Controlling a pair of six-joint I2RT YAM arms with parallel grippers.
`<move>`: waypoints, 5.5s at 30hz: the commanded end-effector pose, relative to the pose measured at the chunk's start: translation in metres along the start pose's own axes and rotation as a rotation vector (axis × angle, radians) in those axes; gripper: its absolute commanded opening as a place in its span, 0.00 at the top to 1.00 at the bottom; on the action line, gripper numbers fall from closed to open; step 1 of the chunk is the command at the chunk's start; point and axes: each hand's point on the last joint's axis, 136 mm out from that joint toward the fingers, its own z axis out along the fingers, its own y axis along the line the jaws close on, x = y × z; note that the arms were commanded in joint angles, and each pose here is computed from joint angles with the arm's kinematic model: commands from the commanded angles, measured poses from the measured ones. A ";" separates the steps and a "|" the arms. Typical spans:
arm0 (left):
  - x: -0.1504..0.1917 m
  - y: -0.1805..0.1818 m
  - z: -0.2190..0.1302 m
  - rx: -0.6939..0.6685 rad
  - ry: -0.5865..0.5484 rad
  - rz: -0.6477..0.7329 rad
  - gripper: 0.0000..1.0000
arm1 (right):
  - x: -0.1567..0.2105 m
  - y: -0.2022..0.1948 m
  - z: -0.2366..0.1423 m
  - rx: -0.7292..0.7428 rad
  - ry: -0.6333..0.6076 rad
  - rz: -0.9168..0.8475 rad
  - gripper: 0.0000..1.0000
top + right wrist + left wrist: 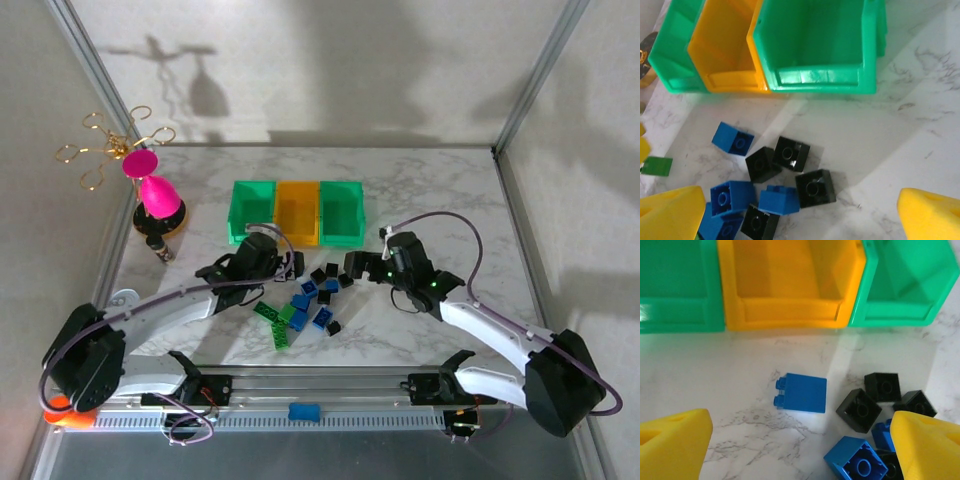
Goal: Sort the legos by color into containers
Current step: Pick up the lego from the center of the table, then place the lego in the container, then pick up the lego from the center of the table.
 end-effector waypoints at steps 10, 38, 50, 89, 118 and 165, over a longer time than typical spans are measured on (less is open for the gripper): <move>0.032 -0.008 0.052 -0.098 0.213 0.062 0.25 | -0.002 0.004 -0.007 0.004 -0.043 0.058 0.01; 0.037 0.004 0.072 -0.216 0.264 0.107 0.45 | -0.006 0.002 -0.008 0.022 -0.062 0.054 0.01; 0.039 0.003 0.075 -0.204 0.258 0.095 0.45 | -0.007 0.002 -0.010 0.023 -0.070 0.058 0.01; -0.069 0.042 0.006 -0.342 -0.038 -0.057 0.57 | -0.016 0.062 0.000 -0.122 -0.078 -0.021 0.01; -0.124 0.123 0.100 -0.485 -0.039 -0.159 0.49 | -0.036 0.061 0.010 -0.067 -0.155 -0.046 0.01; 0.062 -0.057 0.014 -0.044 0.274 0.163 0.36 | 0.007 0.009 -0.013 -0.084 -0.033 0.101 0.01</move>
